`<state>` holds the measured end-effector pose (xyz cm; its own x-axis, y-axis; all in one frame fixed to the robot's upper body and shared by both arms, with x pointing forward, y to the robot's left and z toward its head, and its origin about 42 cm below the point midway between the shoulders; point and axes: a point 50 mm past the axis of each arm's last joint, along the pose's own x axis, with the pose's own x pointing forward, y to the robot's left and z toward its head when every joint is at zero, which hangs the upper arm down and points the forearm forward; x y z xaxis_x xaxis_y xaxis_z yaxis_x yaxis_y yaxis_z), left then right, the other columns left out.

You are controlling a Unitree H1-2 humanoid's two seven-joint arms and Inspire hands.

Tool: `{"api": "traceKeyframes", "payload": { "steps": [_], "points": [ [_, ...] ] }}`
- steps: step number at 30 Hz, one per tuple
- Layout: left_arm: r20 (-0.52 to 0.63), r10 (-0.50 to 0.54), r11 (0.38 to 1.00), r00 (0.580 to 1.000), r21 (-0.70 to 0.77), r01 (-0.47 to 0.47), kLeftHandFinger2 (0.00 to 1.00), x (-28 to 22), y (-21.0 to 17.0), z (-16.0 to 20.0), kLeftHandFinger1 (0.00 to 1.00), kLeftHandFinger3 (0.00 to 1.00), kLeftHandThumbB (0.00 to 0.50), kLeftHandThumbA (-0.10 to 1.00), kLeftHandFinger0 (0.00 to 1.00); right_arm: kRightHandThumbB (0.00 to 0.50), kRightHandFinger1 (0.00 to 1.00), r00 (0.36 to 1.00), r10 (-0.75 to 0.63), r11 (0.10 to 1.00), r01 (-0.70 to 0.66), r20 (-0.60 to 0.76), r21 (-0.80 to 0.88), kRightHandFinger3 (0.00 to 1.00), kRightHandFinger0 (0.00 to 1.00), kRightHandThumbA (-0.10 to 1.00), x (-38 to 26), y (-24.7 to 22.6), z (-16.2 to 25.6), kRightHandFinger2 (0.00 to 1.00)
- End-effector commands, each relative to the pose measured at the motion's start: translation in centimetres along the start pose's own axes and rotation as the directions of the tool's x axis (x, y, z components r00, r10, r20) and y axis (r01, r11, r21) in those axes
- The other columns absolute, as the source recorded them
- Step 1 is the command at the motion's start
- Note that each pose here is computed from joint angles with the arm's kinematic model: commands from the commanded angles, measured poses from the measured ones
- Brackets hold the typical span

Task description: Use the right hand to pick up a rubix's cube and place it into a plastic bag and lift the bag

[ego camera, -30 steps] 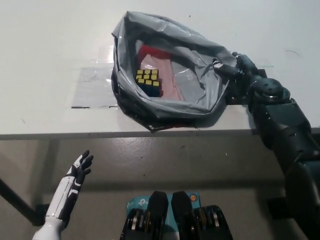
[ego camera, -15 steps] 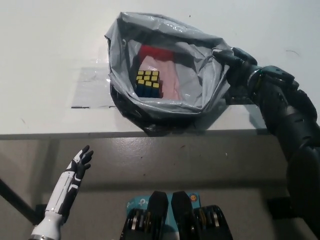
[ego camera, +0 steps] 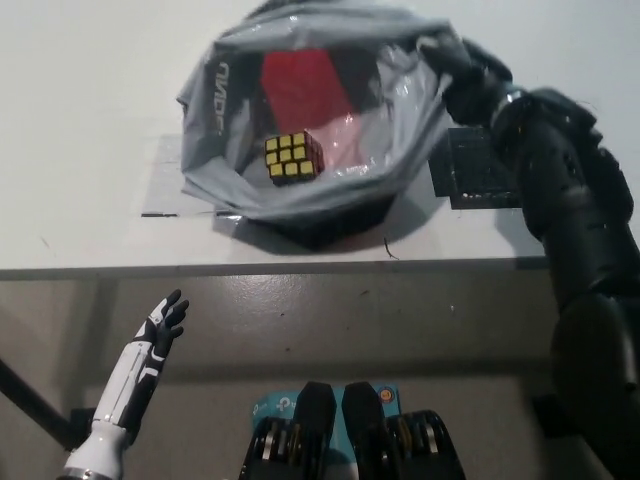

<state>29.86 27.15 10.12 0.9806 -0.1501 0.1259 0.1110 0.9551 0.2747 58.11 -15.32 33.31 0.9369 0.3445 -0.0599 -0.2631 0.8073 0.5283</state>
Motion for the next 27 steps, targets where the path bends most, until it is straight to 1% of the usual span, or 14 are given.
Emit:
{"api": "traceKeyframes", "payload": {
  "steps": [1, 2, 4, 6, 7, 8, 11, 12, 18, 20, 22, 23, 24, 27],
  "points": [
    [0.046, -0.013, 1.0, 0.999, 0.015, 0.012, 1.0, 0.4, 0.4, 0.8, 1.0, 1.0, 0.5, 1.0, 1.0, 0.165, 0.09, 0.974, 0.177, 0.984, -0.178, 0.142, 0.0, 0.39, 0.0, -0.1, -0.3, 9.0, 7.4, 0.54],
    [0.047, -0.013, 1.0, 0.999, 0.014, 0.013, 1.0, 0.4, 0.4, 0.8, 1.0, 1.0, 0.5, 1.0, 1.0, 0.15, 0.08, 0.969, 0.19, 0.981, -0.192, 0.16, -0.003, 0.39, 0.0, -0.1, -0.4, 10.0, 8.1, 0.55],
    [0.053, -0.013, 1.0, 0.998, 0.017, 0.012, 1.0, 0.6, 0.5, 0.8, 1.0, 1.0, 0.5, 1.0, 1.0, 0.118, 0.1, 0.955, 0.228, 0.974, -0.227, 0.19, -0.031, 0.26, 0.0, -0.1, -0.7, 12.1, 9.5, 0.62],
    [0.057, -0.011, 1.0, 0.998, 0.018, 0.01, 1.0, 0.7, 0.5, 0.9, 1.0, 1.0, 0.5, 1.0, 1.0, 0.119, 0.17, 0.942, 0.259, 0.966, -0.254, 0.212, -0.052, 0.31, 0.0, -0.1, -1.0, 14.4, 11.0, 0.69],
    [0.057, -0.01, 1.0, 0.998, 0.017, 0.009, 1.0, 0.7, 0.5, 0.9, 1.0, 1.0, 0.5, 1.0, 1.0, 0.132, 0.19, 0.939, 0.268, 0.963, -0.261, 0.218, -0.059, 0.4, 0.0, -0.1, -1.1, 15.1, 11.5, 0.7],
    [0.059, -0.008, 1.0, 0.998, 0.015, 0.007, 1.0, 0.7, 0.4, 0.9, 1.0, 1.0, 0.5, 1.0, 1.0, 0.132, 0.22, 0.928, 0.292, 0.956, -0.279, 0.233, -0.085, 0.67, 0.0, -0.1, -1.4, 17.0, 12.7, 0.71],
    [0.057, -0.007, 1.0, 0.998, 0.012, 0.006, 1.0, 0.7, 0.3, 0.9, 1.0, 1.0, 0.5, 1.0, 1.0, 0.13, 0.24, 0.909, 0.33, 0.944, -0.311, 0.257, -0.11, 0.98, 0.0, -0.1, -2.0, 20.6, 14.9, 0.73],
    [0.057, -0.006, 1.0, 0.998, 0.013, 0.005, 1.0, 0.7, 0.3, 1.0, 1.0, 1.0, 0.5, 1.0, 1.0, 0.135, 0.25, 0.907, 0.333, 0.943, -0.314, 0.26, -0.113, 1.0, 0.0, -0.1, -2.1, 21.1, 15.3, 0.74],
    [0.065, -0.009, 1.0, 0.998, 0.016, 0.008, 1.0, 1.0, 0.3, 1.1, 1.0, 1.0, 0.5, 1.0, 1.0, 0.135, 0.18, 0.892, 0.351, 0.936, -0.324, 0.286, -0.138, 1.0, 0.0, -0.1, -3.2, 24.9, 18.3, 0.69],
    [0.067, -0.008, 1.0, 0.998, 0.015, 0.007, 1.0, 1.0, 0.3, 1.1, 1.0, 1.0, 0.498, 1.0, 1.0, 0.122, 0.13, 0.883, 0.363, 0.931, -0.332, 0.297, -0.152, 0.87, 0.0, -0.1, -3.6, 25.7, 19.2, 0.64],
    [0.062, -0.009, 1.0, 0.998, 0.019, 0.008, 1.0, 1.1, 0.3, 1.3, 1.0, 1.0, 0.5, 1.0, 1.0, 0.107, 0.12, 0.871, 0.374, 0.927, -0.337, 0.318, -0.168, 0.85, 0.0, -0.1, -4.5, 27.2, 21.3, 0.64],
    [0.06, -0.01, 1.0, 0.998, 0.02, 0.008, 1.0, 1.1, 0.3, 1.3, 1.0, 1.0, 0.5, 1.0, 1.0, 0.101, 0.13, 0.868, 0.371, 0.928, -0.332, 0.33, -0.169, 0.87, 0.0, -0.1, -4.9, 27.8, 22.2, 0.66],
    [0.06, -0.01, 1.0, 0.998, 0.02, 0.009, 1.0, 1.1, 0.3, 1.4, 1.0, 1.0, 0.5, 1.0, 1.0, 0.087, 0.13, 0.863, 0.371, 0.928, -0.331, 0.343, -0.171, 1.0, 0.0, -0.1, -5.4, 28.3, 23.0, 0.67],
    [0.061, -0.011, 1.0, 0.998, 0.015, 0.01, 1.0, 1.3, 0.3, 1.4, 1.0, 1.0, 0.5, 1.0, 1.0, 0.094, 0.13, 0.853, 0.373, 0.928, -0.335, 0.364, -0.166, 0.95, 0.0, -0.1, -6.3, 29.0, 25.0, 0.67]
  ]
}}
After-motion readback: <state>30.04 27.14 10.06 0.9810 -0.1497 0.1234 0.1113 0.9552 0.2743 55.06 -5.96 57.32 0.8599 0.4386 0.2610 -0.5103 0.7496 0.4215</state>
